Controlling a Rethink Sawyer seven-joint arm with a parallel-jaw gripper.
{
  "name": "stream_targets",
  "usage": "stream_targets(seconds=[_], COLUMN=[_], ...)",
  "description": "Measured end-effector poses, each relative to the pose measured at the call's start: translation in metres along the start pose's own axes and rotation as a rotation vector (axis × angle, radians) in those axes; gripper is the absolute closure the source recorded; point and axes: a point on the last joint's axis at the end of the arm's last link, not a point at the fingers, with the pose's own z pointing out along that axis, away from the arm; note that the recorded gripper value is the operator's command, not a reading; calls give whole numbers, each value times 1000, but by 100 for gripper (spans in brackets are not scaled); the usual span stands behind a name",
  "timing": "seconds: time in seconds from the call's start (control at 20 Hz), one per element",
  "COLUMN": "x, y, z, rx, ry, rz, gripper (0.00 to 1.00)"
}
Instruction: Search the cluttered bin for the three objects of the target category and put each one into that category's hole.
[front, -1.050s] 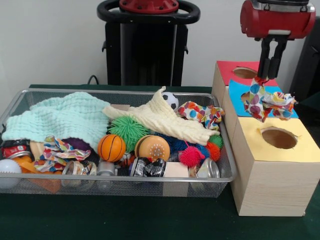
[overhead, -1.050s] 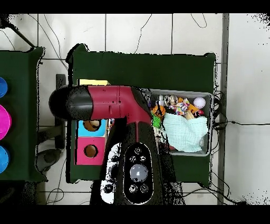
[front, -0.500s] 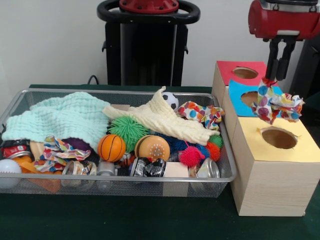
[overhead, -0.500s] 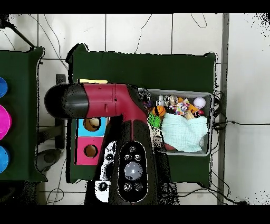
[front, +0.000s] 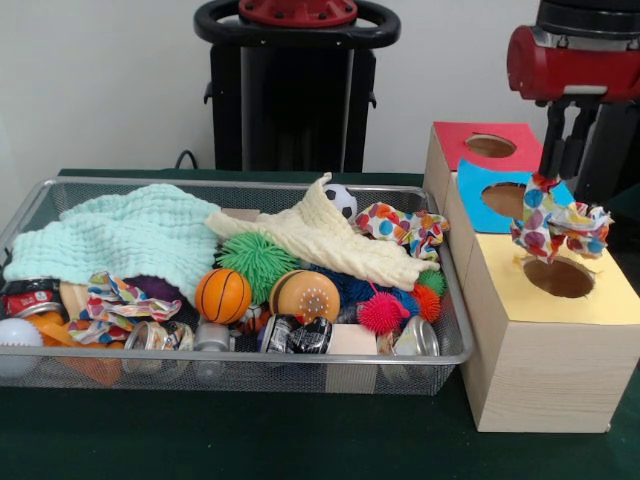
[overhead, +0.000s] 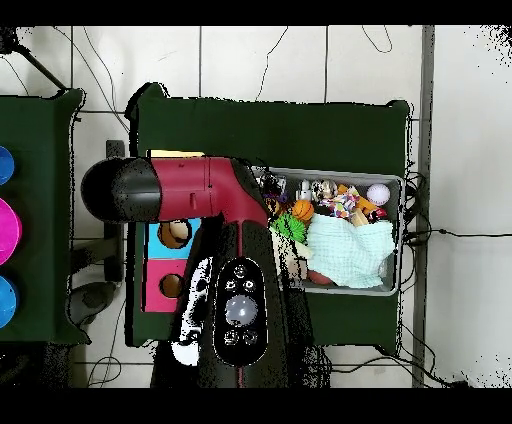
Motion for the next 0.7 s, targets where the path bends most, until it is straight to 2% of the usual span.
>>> stream_targets(seconds=[0.4,0.7], x=[5,6], y=[-1,-5], z=[12,12], rx=[8,12], ry=[21,23], rz=[4,12], gripper=[100,100])
